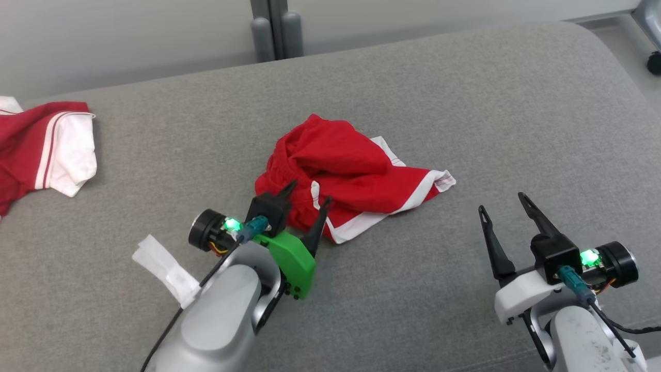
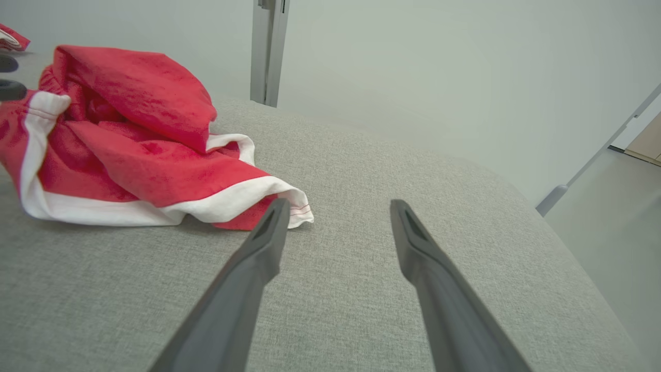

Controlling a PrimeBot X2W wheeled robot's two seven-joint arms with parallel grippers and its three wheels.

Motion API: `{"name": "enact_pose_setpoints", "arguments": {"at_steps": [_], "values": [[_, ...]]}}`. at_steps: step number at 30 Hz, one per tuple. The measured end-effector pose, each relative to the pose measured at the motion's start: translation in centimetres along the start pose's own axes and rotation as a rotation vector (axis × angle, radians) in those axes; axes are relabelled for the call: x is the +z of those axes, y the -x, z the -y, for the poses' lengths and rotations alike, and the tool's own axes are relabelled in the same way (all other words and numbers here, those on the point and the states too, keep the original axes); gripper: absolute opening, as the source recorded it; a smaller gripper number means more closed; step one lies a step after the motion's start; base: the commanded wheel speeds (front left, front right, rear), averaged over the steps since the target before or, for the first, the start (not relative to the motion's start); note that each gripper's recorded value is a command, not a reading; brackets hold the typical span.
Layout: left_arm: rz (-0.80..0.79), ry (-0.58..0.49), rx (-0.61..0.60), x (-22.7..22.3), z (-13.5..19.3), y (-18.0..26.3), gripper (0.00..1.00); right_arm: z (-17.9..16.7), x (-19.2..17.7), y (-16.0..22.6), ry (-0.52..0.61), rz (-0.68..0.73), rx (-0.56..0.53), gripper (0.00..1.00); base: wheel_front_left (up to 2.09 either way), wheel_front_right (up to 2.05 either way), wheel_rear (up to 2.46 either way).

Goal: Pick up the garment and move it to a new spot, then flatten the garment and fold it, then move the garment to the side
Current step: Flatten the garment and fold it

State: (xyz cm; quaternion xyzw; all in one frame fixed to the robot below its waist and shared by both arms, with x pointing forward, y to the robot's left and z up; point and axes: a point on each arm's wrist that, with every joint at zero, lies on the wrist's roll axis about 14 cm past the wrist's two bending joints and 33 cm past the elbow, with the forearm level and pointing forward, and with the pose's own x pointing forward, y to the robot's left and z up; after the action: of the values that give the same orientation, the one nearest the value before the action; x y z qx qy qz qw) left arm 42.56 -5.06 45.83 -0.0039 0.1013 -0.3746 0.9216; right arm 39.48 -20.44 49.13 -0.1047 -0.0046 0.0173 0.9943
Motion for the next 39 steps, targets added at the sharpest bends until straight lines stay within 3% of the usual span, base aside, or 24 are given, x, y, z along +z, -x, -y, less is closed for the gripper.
{"name": "enact_pose_setpoints", "arguments": {"at_steps": [10, 12, 13, 14, 15, 16, 20, 21, 26, 30, 39], "values": [[-0.174, -0.033, -0.041, -3.2, -0.6, -2.4, 1.0, 1.5, -2.1, 0.6, 0.003, -0.065, -0.044, 1.0, 0.0, 0.0, 0.0], [-0.205, -0.03, -0.027, -3.8, -1.1, -2.2, 0.8, 1.4, -2.2, 0.6, 0.001, -0.065, -0.043, 1.0, 0.0, 0.0, 0.0], [-0.216, -0.032, -0.019, -4.1, -1.3, -2.1, 0.61, 1.4, -2.1, 0.5, -0.001, -0.065, -0.043, 1.0, 0.0, 0.0, 0.0], [-0.234, -0.033, -0.007, -4.5, -1.7, -1.9, 0.56, 1.3, -2.1, 0.5, -0.003, -0.064, -0.041, 1.0, 0.0, 0.0, 0.0], [-0.25, -0.035, 0.006, -4.9, -2.0, -1.7, 0.45, 1.3, -2.1, 0.4, -0.005, -0.064, -0.039, 1.0, 0.0, 0.0, 0.0], [-0.259, -0.035, 0.012, -5.1, -2.2, -1.6, 0.42, 1.2, -2.1, 0.4, -0.007, -0.063, -0.038, 1.0, 0.0, 0.0, 0.0], [-0.283, -0.021, 0.042, -6.1, -2.8, -1.0, 0.03, 0.9, -2.2, 0.1, -0.011, -0.062, -0.028, 1.0, 0.0, 0.0, 0.0], [-0.28, -0.014, 0.045, -6.3, -2.8, -0.8, 0.0, 0.8, -2.2, 0.1, -0.013, -0.062, -0.027, 1.0, 0.0, 0.0, 0.0], [-0.116, 0.04, 0.082, -3.8, -3.2, -0.8, 0.0, 0.9, -2.1, -0.3, -0.016, -0.058, -0.03, 1.0, 0.0, 0.0, 0.0], [-0.021, 0.166, 0.145, -3.0, -3.8, 0.5, 0.0, 1.2, -2.3, -0.1, -0.02, -0.061, -0.042, 1.0, 0.0, 0.0, 0.0], [-0.004, 0.263, 0.332, -5.5, -6.4, 6.5, 0.0, 0.7, -2.0, 0.6, -0.044, -0.05, -0.035, 1.0, 0.0, 0.0, 0.0]]}}
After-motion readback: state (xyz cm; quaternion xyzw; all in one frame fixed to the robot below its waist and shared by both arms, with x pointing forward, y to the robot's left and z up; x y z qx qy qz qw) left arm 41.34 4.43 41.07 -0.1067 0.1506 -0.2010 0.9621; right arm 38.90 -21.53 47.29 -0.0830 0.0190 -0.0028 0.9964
